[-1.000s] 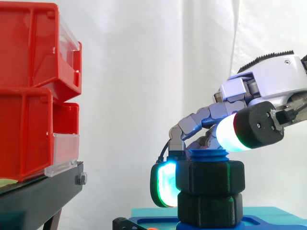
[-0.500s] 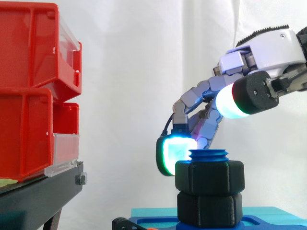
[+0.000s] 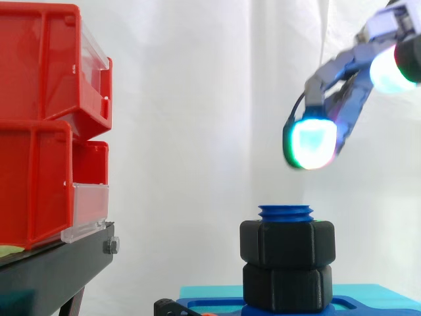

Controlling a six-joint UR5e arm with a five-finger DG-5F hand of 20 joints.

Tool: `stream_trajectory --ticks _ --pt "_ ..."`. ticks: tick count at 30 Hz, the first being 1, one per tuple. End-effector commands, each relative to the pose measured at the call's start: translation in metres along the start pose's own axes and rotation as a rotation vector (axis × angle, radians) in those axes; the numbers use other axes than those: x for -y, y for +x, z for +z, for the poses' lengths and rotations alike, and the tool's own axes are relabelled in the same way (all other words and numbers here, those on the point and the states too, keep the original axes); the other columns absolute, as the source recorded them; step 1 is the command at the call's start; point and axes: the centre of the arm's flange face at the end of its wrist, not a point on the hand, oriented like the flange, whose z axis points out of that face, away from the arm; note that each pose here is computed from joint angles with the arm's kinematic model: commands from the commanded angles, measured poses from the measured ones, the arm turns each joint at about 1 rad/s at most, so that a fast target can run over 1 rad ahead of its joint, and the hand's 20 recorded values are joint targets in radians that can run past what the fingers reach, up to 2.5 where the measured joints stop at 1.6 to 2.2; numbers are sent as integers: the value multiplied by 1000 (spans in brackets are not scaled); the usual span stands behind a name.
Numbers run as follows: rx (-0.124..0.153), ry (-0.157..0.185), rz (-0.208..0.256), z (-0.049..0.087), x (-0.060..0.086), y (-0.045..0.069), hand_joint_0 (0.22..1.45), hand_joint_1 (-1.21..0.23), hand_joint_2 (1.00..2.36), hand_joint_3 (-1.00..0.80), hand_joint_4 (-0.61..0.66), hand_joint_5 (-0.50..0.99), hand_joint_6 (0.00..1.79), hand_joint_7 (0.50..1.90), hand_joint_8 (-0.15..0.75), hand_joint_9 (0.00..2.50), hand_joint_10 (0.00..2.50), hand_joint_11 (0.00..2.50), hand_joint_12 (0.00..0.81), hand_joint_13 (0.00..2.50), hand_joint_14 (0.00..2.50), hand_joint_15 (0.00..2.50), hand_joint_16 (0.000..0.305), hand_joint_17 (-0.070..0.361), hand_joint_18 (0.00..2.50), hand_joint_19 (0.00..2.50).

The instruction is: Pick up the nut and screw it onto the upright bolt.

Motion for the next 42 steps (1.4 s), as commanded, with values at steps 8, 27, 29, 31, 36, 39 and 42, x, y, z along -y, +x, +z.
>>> stream_trajectory --ticks 8,27,29,31,36,39,42 --pt "89 98 60 -51 -5 36 504 -195 1000 -500 209 -139 503 815 262 768 0 0 299 618 0 0 35 78 401 69" --pt "168 121 563 -46 -18 34 516 -287 1000 -500 150 -191 501 654 230 477 0 0 341 241 0 0 38 86 4 0" --pt "175 127 605 -45 -17 34 516 -289 1000 -500 146 -194 502 646 228 454 0 0 345 206 0 0 40 89 0 0" --pt "179 131 637 -45 -17 35 513 -293 1000 -500 137 -202 501 633 225 410 0 0 348 168 0 0 41 92 0 0" --pt "217 139 758 -44 -15 32 511 -306 1000 -500 136 -205 501 629 220 376 0 0 352 148 0 0 42 94 0 0" --pt "219 138 789 -44 -16 32 510 -320 1000 -500 143 -203 501 632 223 380 0 0 351 152 0 0 42 95 0 0" --pt "213 133 802 -45 -17 33 508 -313 1000 -500 142 -204 501 627 224 379 0 0 351 154 0 0 42 95 0 0"
